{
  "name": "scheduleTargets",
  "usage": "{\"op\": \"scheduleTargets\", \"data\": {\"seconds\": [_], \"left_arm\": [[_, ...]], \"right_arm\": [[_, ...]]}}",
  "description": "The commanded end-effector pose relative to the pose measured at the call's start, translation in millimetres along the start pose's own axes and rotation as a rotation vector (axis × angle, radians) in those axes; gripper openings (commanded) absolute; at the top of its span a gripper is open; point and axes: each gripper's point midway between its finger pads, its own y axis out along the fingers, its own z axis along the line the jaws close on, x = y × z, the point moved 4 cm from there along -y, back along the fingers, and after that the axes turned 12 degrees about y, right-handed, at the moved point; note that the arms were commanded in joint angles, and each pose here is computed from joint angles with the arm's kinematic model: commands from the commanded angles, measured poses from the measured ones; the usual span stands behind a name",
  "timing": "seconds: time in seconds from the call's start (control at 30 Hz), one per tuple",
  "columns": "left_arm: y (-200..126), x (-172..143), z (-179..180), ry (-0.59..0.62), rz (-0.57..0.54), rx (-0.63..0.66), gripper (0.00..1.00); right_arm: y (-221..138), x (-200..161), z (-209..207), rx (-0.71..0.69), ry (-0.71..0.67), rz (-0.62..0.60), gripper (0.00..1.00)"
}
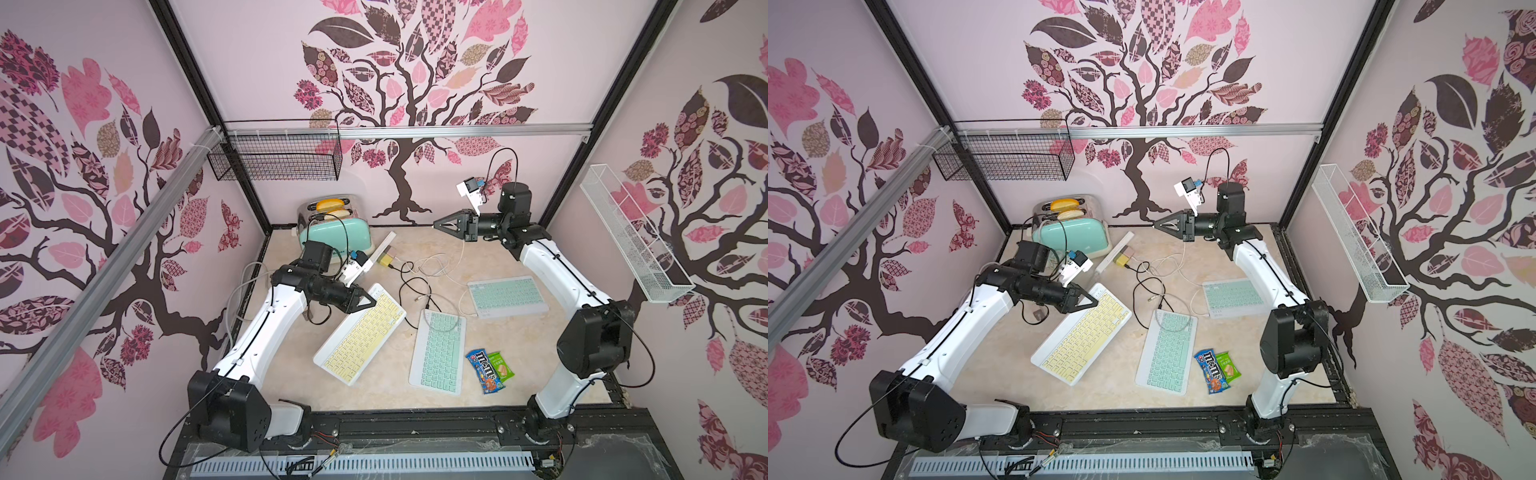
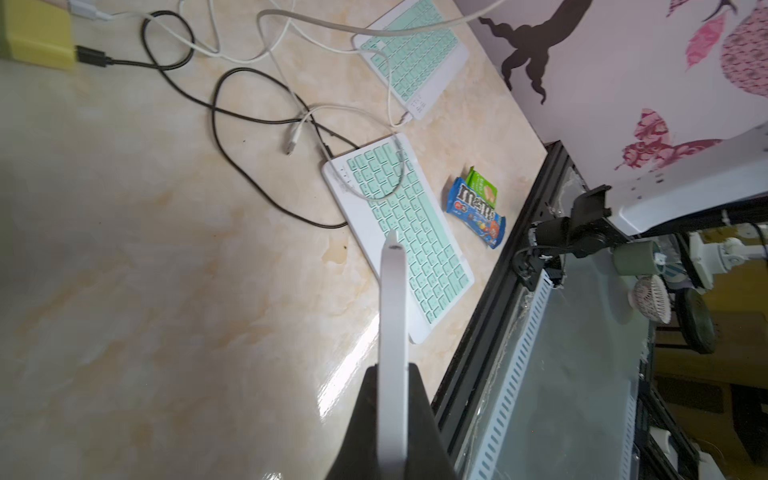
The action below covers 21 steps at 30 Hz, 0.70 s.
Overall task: Unplug the wireless keyboard
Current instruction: Place the keyboard at the center of the board.
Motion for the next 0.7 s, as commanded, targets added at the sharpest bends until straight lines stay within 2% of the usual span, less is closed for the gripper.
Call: {"op": "scheduleTargets", "data": {"seconds": [0.0, 0.13, 0.2, 0.3, 0.4, 0.47, 0.67], "left_arm": [[-4.8, -3.9, 27.9, -0.08, 0.001, 0.155, 0.0], [-26.5, -23.7, 72.0, -0.353, -0.118, 0.288, 0.0], [-33.0, -36.8, 85.7, -0.458, -0.172, 0.305, 0.0], [-38.3, -47.1, 94.5, -0.494, -0.18, 0.347, 0.0], [-35.3, -63.7, 109.8, -0.525, -0.081, 0.434, 0.0], [-28.8, -69.2, 117.3, -0.552, -0.027, 0.423, 0.0], [-7.6, -79.7, 139.9, -0.677, -0.036, 0.41, 0.0]], "right_arm": [[3.1, -2.4, -3.4, -0.041, 0.029, -0.04, 0.0], [23.2, -16.4, -18.1, -0.157, 0.081, -0.07, 0.0], [39.3, -27.2, -23.0, -0.186, 0.106, -0.062, 0.0], [64.0, -41.7, -20.6, -0.172, 0.127, -0.026, 0.0], [82.1, -48.8, -14.0, -0.153, 0.129, -0.01, 0.0], [88.8, -49.9, -11.5, -0.134, 0.135, -0.008, 0.0], [94.6, -49.1, -16.1, -0.134, 0.177, -0.024, 0.0]]}}
